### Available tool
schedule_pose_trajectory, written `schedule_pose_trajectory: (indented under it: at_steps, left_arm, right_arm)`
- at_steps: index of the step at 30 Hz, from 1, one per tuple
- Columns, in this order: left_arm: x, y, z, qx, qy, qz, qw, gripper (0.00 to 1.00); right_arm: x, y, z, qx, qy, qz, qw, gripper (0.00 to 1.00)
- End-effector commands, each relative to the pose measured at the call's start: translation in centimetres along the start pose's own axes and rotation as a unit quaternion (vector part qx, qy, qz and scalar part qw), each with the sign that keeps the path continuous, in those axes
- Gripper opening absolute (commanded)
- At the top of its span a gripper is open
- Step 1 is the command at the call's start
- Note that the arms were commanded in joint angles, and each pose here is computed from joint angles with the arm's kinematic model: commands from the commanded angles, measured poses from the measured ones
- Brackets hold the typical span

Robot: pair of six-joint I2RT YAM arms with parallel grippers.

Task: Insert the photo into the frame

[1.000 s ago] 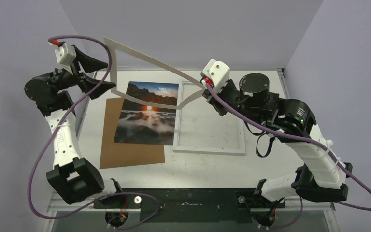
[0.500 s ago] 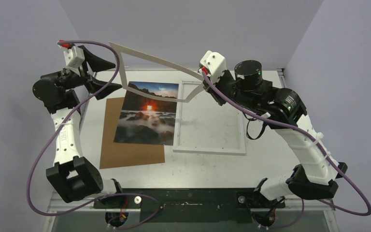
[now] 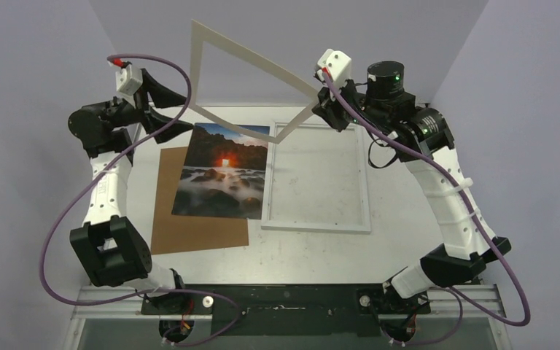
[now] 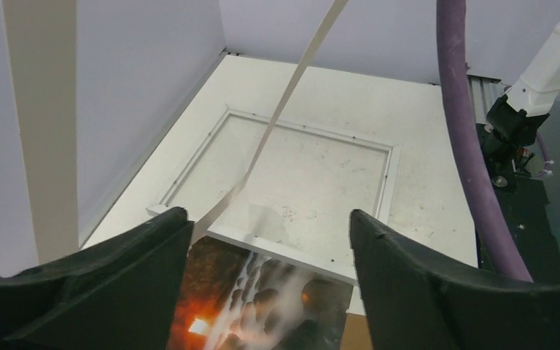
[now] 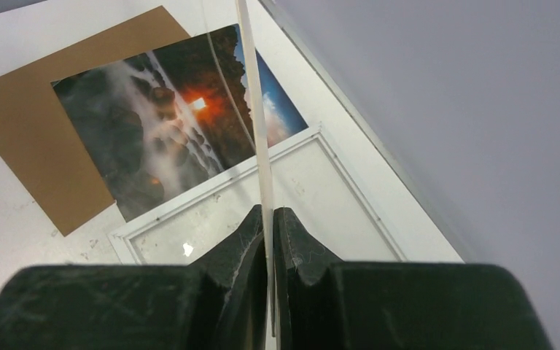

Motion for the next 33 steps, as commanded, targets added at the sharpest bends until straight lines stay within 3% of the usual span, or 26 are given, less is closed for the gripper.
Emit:
schedule_pose_trajectory:
  at_steps: [1,2,7,13,23,24,26,30,33]
  left_arm:
    - [1.8,0.2,0.9,0.006,0.012,-0.046,0.999,0.85]
    - [2.2,1.2,1.5,0.023,0.002,-0.036,0.999,0.98]
    - [3.2,4.2,3.1,0.053,-0.007,-0.034,0.998,0.96]
    - [3.5,5.1,1.6,0.032,-0.008,-0.035,0.999,0.96]
    - [2.7,5.5,0.0,0.006,-0.005,-0.021,1.000,0.99]
    - [2.4,5.0,-0.2,-0.001,-0.001,-0.016,1.000,0.91]
    - [1.5,3.9,-0.8,-0.018,0.010,-0.007,1.000,0.86]
    - [1.3,3.7,-0.4,-0.007,0.001,-0.021,1.000,0.97]
    - [2.5,4.9,1.1,0.025,-0.013,-0.027,0.999,0.97]
  right_arm:
    - [2.1,0.0,-0.1,0.025,-0.049,0.007,0.998,0.05]
    - [2.0,0.0,0.0,0.027,-0.050,0.007,0.998,0.05]
    - [2.3,1.0,0.5,0.052,-0.061,0.012,0.997,0.05]
    - [2.9,2.4,1.6,0.090,-0.076,0.028,0.993,0.05]
    - [2.9,0.0,0.6,0.051,-0.078,0.009,0.996,0.05]
    - [3.0,-0.2,0.3,0.049,-0.082,0.006,0.995,0.05]
    - [3.2,-0.5,-0.1,0.052,-0.088,0.007,0.995,0.05]
    - [2.9,-1.5,0.1,0.046,-0.079,0.008,0.996,0.05]
    - [2.3,-2.0,0.3,0.042,-0.076,0.004,0.996,0.05]
Point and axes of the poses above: each gripper's point midway between its finger pads, its own z axis back along the fingers, its own y axis along the line the jaws close on, x = y × z, the point moved 1 cm from there along z, back along the fingers, and after that the axes turned 2 degrees about z, right-handed, at the moved point
